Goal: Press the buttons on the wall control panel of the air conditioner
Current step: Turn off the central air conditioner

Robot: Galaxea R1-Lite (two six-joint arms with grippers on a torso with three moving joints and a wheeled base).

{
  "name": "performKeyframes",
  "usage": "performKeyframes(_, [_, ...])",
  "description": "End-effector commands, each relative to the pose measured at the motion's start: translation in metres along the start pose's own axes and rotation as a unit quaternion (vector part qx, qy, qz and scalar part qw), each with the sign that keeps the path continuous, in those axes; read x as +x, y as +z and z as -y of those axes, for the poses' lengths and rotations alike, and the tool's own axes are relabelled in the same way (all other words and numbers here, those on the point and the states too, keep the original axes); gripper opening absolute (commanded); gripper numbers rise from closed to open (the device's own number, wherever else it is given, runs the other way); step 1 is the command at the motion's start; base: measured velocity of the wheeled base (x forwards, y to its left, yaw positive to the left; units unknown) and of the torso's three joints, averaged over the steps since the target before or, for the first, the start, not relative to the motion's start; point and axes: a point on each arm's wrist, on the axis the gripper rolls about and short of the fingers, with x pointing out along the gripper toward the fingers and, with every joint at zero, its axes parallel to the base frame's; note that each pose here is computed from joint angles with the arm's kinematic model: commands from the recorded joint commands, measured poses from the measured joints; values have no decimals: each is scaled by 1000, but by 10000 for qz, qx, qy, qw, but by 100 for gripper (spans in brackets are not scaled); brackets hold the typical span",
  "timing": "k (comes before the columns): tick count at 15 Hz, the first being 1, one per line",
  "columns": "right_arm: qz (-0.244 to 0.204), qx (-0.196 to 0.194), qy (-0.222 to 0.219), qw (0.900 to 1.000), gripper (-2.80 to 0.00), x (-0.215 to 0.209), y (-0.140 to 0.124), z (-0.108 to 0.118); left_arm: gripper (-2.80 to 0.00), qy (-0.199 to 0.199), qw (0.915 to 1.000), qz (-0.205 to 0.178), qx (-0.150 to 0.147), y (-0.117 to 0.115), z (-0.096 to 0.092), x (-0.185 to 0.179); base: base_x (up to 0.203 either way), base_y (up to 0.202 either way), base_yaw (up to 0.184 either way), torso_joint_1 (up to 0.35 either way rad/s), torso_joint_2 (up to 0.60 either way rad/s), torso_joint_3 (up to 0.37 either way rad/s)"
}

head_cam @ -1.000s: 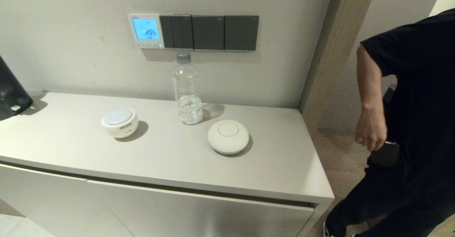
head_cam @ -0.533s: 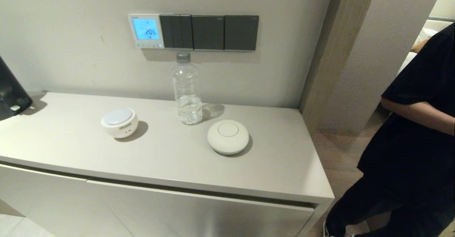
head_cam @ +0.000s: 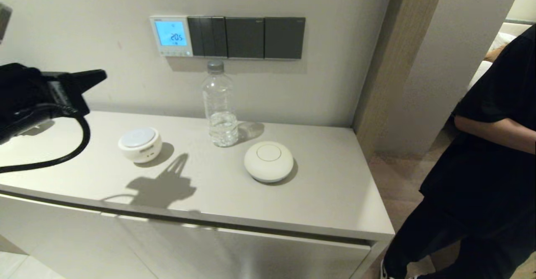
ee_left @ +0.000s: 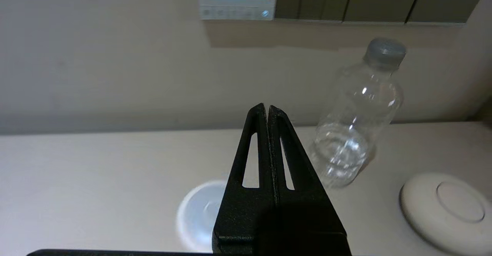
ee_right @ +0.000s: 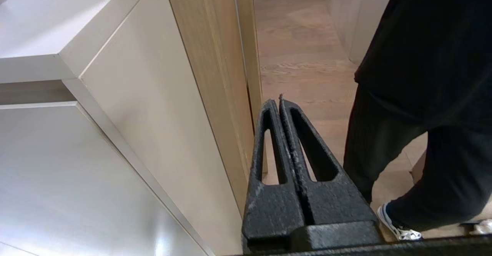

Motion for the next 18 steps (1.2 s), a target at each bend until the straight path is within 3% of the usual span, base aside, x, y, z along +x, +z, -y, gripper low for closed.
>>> performKeyframes(1, [-22, 2, 2, 10000, -280, 0, -1, 0, -280, -239, 9993, -241, -126, -7, 8, 49, 0, 0, 0, 0, 0, 0])
performKeyframes(4, [-16, 2, 2, 10000, -280, 0, -1, 0, -280, -451, 9986, -202, -191, -4, 18, 78, 0, 0, 0, 0, 0, 0])
performKeyframes(10, [-22, 2, 2, 10000, -280, 0, -1, 0, -280, -518, 9984, 98, -192, 9, 22, 120, 0, 0, 0, 0, 0, 0])
performKeyframes(18, [-16, 2, 4, 10000, -280, 0, -1, 0, -280, -527, 9984, -38, -198, -10, 21, 163, 0, 0, 0, 0, 0, 0])
